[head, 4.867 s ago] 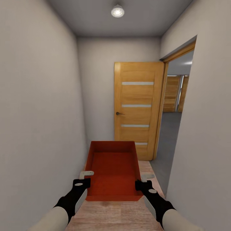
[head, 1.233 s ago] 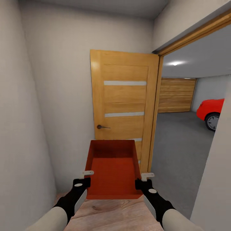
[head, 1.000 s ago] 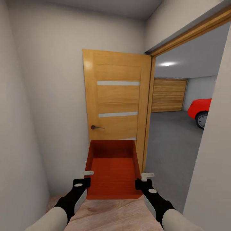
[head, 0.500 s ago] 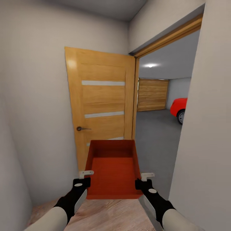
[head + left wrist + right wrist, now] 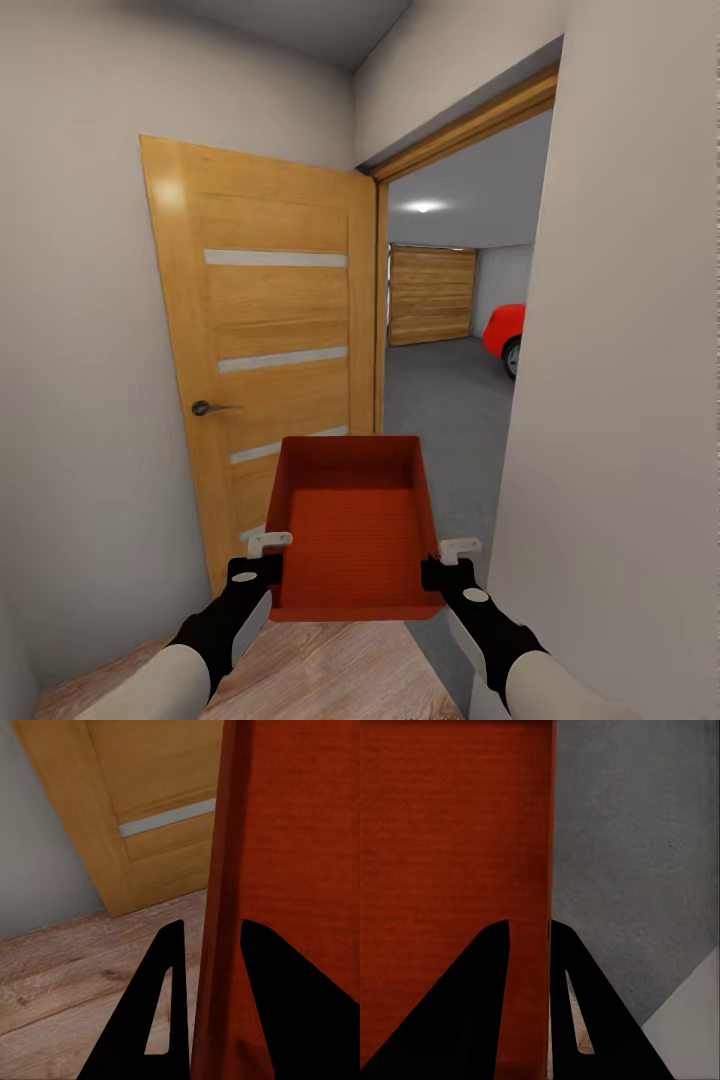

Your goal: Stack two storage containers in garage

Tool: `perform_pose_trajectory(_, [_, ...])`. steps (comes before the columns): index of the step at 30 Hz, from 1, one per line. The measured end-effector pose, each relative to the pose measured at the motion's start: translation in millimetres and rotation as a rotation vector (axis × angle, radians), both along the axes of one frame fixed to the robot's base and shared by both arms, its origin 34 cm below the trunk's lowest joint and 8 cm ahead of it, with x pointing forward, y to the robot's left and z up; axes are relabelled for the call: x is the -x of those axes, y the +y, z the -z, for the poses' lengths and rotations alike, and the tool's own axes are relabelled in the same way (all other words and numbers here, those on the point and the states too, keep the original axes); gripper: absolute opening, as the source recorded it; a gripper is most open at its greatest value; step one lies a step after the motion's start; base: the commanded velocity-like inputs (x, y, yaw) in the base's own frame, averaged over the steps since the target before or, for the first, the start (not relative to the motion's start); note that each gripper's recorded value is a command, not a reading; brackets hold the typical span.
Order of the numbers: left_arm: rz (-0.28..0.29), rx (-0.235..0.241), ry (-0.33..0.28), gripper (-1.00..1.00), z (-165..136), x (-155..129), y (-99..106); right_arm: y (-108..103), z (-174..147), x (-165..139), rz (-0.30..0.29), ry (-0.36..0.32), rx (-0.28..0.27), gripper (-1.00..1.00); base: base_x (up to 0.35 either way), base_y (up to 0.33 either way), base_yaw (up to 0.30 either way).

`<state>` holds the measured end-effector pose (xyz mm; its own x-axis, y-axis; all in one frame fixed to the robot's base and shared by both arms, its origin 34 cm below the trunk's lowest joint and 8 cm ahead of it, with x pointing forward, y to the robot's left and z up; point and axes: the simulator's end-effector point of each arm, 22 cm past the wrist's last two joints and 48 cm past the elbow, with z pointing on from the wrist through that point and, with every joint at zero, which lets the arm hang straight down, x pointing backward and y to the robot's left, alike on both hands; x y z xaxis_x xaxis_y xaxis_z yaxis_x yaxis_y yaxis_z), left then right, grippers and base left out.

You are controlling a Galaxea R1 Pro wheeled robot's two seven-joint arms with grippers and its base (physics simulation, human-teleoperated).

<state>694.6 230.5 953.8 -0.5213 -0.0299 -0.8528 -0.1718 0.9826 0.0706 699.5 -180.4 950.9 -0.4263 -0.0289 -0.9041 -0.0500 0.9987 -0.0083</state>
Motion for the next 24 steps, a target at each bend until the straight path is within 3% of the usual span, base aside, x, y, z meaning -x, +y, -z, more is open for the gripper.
perform_pose_trajectory(14, [-0.001,0.000,-0.001,-1.00,-0.3,0.0,-0.2,-0.2,-0.2,0.0,0.000,-0.001,0.000,-1.00,0.101,0.321,-0.020])
perform_pose_trajectory(24, [0.000,0.001,0.001,-1.00,0.4,0.3,0.1,0.1,0.2,0.2,0.000,0.001,0.001,-1.00,0.110,0.334,-0.224])
